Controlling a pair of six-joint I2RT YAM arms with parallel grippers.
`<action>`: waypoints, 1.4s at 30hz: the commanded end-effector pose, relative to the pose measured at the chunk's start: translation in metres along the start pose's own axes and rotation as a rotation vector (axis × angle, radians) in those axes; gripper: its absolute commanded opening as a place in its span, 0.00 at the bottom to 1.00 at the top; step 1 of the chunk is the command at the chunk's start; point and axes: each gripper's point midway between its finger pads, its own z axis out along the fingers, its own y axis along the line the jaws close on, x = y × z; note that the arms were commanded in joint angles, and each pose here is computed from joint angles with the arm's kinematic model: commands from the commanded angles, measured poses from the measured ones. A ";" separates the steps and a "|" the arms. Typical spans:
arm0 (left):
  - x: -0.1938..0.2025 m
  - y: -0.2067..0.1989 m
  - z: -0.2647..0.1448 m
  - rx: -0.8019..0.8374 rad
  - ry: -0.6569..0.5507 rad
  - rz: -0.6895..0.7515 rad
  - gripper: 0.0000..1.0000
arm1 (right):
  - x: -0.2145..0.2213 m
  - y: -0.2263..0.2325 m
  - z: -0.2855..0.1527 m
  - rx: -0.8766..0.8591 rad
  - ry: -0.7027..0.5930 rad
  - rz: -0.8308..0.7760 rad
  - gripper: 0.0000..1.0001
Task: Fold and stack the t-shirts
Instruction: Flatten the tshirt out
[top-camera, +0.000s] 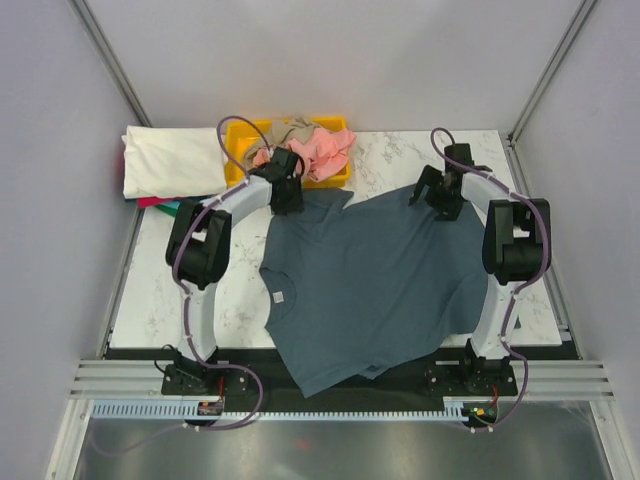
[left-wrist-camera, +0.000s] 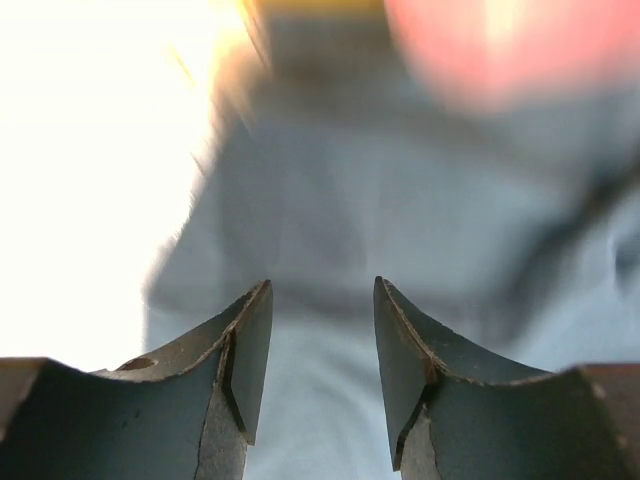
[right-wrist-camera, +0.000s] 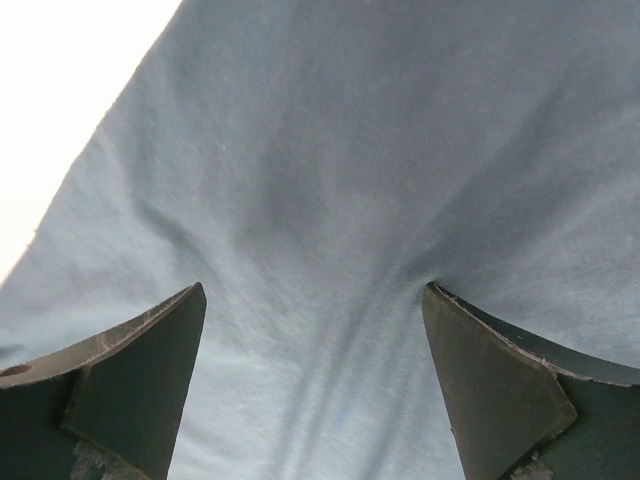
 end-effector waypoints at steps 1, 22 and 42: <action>-0.078 0.018 -0.012 -0.112 -0.135 0.089 0.52 | 0.010 0.012 0.033 -0.061 0.083 0.042 0.98; 0.240 -0.048 -0.220 0.187 0.057 0.222 0.58 | -0.009 -0.020 -0.154 0.084 -0.283 -0.066 0.98; 0.396 -0.049 -0.214 0.313 0.519 0.287 0.70 | 0.056 -0.035 -0.164 -0.002 -0.235 -0.038 0.98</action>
